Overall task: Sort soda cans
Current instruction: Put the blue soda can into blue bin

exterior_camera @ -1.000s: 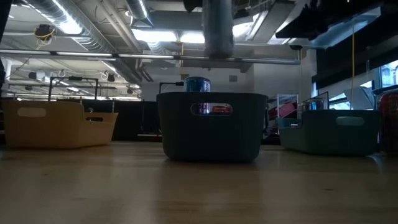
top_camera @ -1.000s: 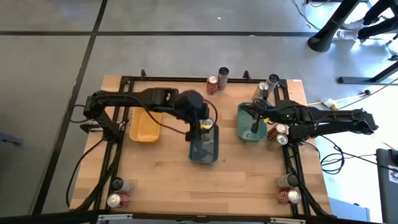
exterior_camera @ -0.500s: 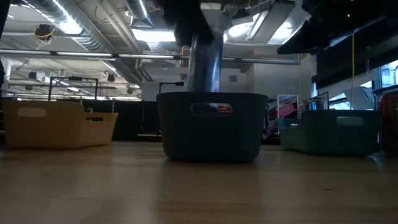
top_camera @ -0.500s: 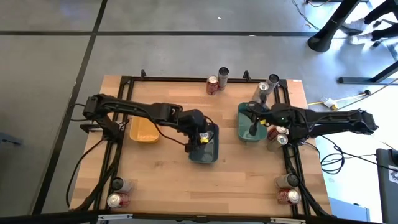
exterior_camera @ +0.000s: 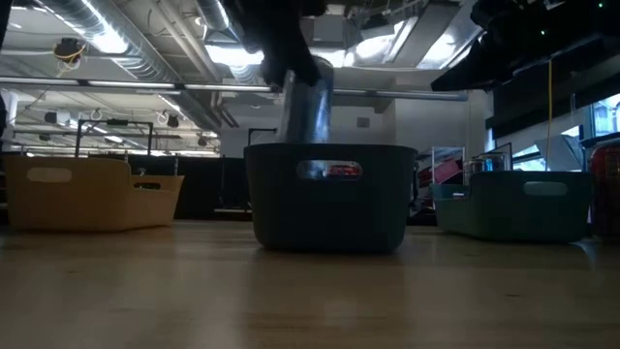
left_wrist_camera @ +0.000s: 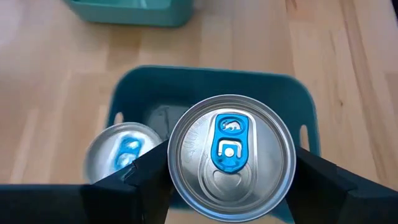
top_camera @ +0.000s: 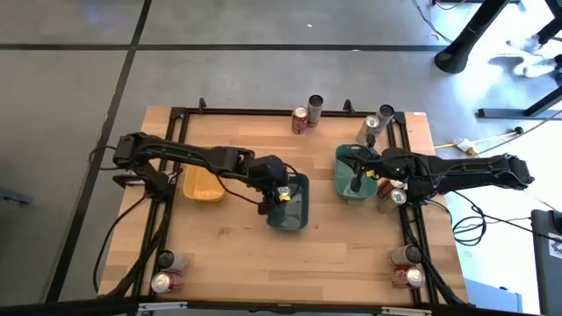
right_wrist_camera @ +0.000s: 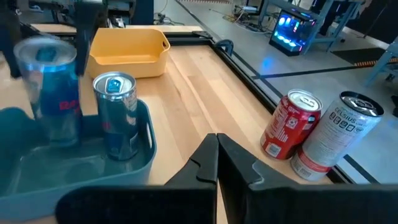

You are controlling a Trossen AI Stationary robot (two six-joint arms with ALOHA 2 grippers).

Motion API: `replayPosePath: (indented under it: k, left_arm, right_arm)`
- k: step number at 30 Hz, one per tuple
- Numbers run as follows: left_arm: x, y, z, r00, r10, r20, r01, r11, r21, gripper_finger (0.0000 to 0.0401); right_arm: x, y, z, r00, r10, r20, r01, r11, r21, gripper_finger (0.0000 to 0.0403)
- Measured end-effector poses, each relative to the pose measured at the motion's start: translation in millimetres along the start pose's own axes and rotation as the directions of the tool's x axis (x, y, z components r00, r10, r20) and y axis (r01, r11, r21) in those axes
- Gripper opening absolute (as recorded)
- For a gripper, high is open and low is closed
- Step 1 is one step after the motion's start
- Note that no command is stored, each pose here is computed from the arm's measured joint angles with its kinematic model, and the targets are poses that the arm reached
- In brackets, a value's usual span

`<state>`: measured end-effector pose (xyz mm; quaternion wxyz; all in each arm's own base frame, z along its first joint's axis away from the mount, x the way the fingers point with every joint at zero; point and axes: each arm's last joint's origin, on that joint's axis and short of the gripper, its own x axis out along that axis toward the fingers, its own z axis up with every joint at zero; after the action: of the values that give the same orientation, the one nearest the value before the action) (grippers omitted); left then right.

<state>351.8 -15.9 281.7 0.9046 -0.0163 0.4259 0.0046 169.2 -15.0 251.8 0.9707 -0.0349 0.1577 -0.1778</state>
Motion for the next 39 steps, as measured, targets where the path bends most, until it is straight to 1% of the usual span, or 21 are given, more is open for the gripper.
replayPosePath:
  k: [4,6,8,11,13,16,19,22,27,31,33,34,39]
  left_arm:
    - [-27,2,-2,0.998,0.052,0.039,-0.051,0.998,-0.031,0.0238]
    - [-31,3,-8,0.996,0.068,0.055,-0.065,0.996,-0.058,0.0238]
    - [-26,4,-17,0.994,0.083,0.073,-0.077,0.993,-0.091,0.0238]
    - [-12,3,-31,0.988,0.085,0.127,-0.066,0.986,-0.151,0.0238]
    - [-4,4,-39,0.986,0.093,0.136,-0.066,0.979,-0.191,0.0238]
    - [6,1,-48,0.984,0.106,0.143,-0.074,0.975,-0.21,0.0238]
    - [9,-2,-51,0.979,0.13,0.158,-0.097,0.974,-0.203,0.0238]
    - [8,-5,-50,0.972,0.16,0.171,-0.131,0.977,-0.169,0.0238]
    - [15,-7,-54,0.977,0.16,0.141,-0.147,0.984,-0.098,0.0238]
    - [24,-9,-54,0.979,0.157,0.132,-0.145,0.985,-0.095,0.0238]
    - [32,-10,-59,0.983,0.158,0.091,-0.15,0.985,-0.085,0.0238]
    - [33,-11,-60,0.983,0.159,0.09,-0.152,0.985,-0.081,0.0238]
    - [33,-12,-61,0.985,0.155,0.08,-0.15,0.986,-0.074,0.0238]
  right_arm:
    - [0,0,0,1.0,0.0,0.004,0.0,1.0,-0.002,0.0005]
    - [0,0,1,1.0,0.0,0.005,0.0,1.0,-0.001,0.0005]
    - [0,0,1,1.0,0.0,0.005,0.0,1.0,-0.002,0.0005]
    - [0,0,1,1.0,0.0,0.005,0.0,1.0,-0.002,0.0005]
    - [0,0,1,1.0,0.001,0.005,-0.001,1.0,-0.002,0.0005]
    - [0,0,1,1.0,0.0,0.005,0.0,1.0,-0.002,0.0005]
    - [0,0,1,1.0,0.0,0.005,0.0,1.0,-0.002,0.0005]
    - [0,0,0,1.0,0.0,0.005,0.0,1.0,-0.002,0.0005]
    - [0,0,1,1.0,0.0,0.005,0.0,1.0,-0.002,0.0005]
    - [0,0,0,1.0,-0.017,0.005,0.016,1.0,0.016,0.0005]
    - [0,0,0,1.0,-0.017,0.002,0.017,1.0,0.02,0.0005]
    - [0,0,0,1.0,-0.017,0.003,0.017,1.0,0.021,0.0005]
    - [0,0,0,1.0,-0.018,0.004,0.017,1.0,0.022,0.0005]
